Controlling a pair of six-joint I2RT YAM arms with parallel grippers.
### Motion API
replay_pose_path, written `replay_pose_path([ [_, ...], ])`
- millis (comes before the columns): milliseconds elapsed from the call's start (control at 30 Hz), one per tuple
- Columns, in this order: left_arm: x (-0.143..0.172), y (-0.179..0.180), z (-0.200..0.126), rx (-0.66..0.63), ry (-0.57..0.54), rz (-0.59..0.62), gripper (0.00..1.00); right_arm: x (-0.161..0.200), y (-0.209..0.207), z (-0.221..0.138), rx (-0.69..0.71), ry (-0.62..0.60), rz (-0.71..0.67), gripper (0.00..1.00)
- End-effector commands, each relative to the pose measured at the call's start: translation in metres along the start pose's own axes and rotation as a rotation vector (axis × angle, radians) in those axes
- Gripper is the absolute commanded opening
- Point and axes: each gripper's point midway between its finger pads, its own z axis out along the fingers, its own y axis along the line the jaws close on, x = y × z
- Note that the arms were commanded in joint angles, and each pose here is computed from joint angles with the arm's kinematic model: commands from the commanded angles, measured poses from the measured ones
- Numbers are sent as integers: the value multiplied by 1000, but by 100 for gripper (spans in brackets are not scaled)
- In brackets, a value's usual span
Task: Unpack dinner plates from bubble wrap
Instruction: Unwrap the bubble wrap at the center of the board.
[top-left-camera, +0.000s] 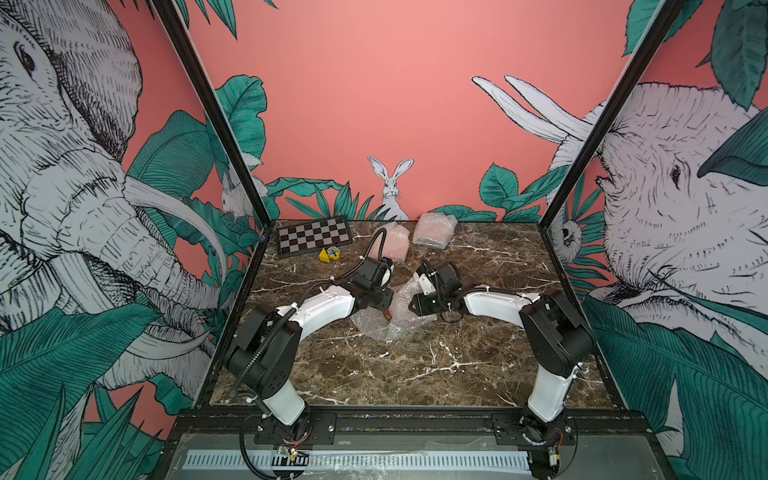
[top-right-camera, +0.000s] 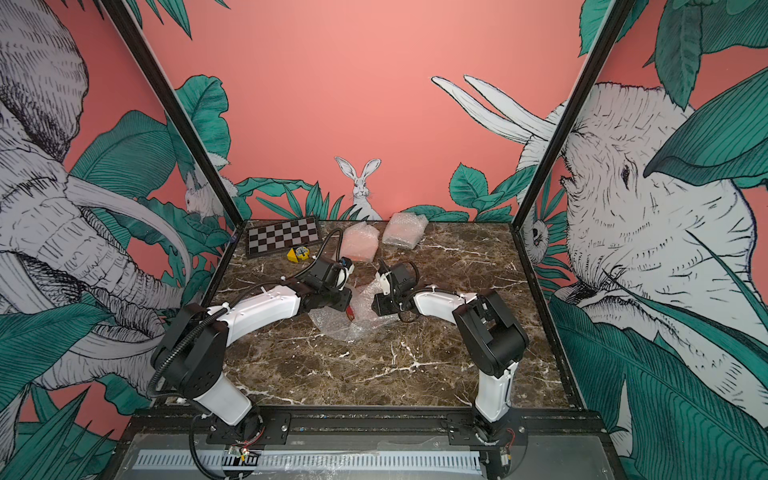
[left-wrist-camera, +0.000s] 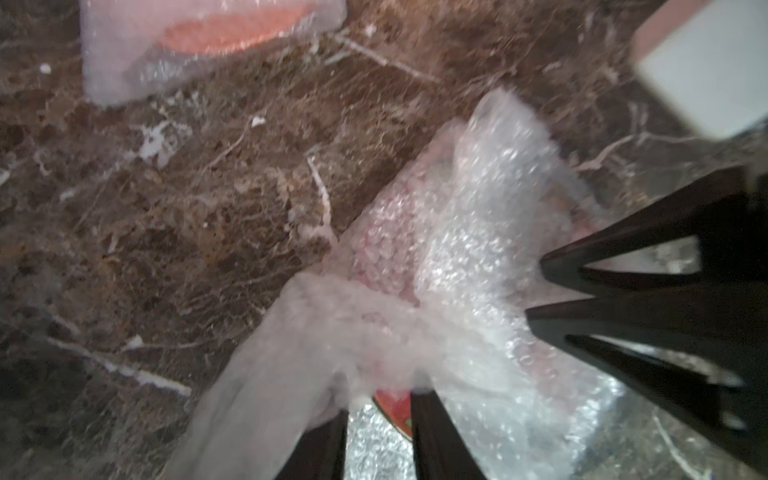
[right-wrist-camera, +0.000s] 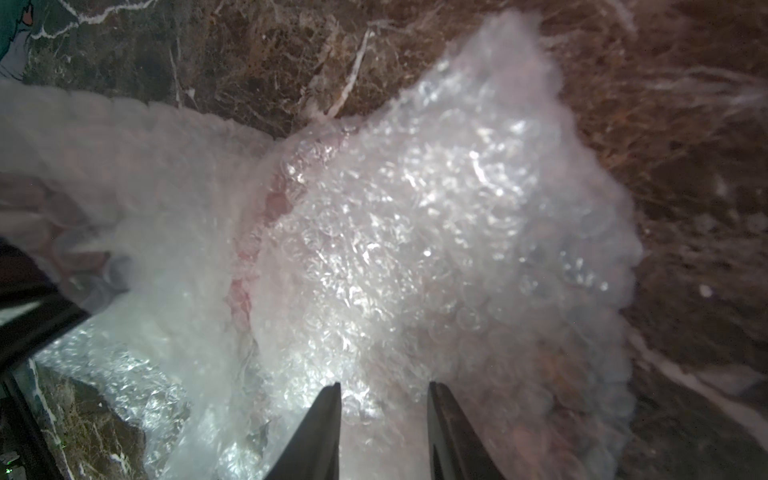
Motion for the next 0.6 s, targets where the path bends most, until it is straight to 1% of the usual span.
replay_pose_path([
  [0,23,22,-4,-94,39,-53,25,-12,6,-3,3,-29,-13,39],
  [100,39,34,-2,-127,60,-92,22,-14,7,-5,2,-30,-13,40],
  [233,54,47,-1,-176,69,-131,21,-17,8,-9,3,-41,-17,42],
  [400,64,59,4,-211,79,-153,20,-21,10,-17,9,-62,-28,44],
  [567,63,66,8,-235,86,-134,18,-24,13,-23,5,-78,-39,44],
])
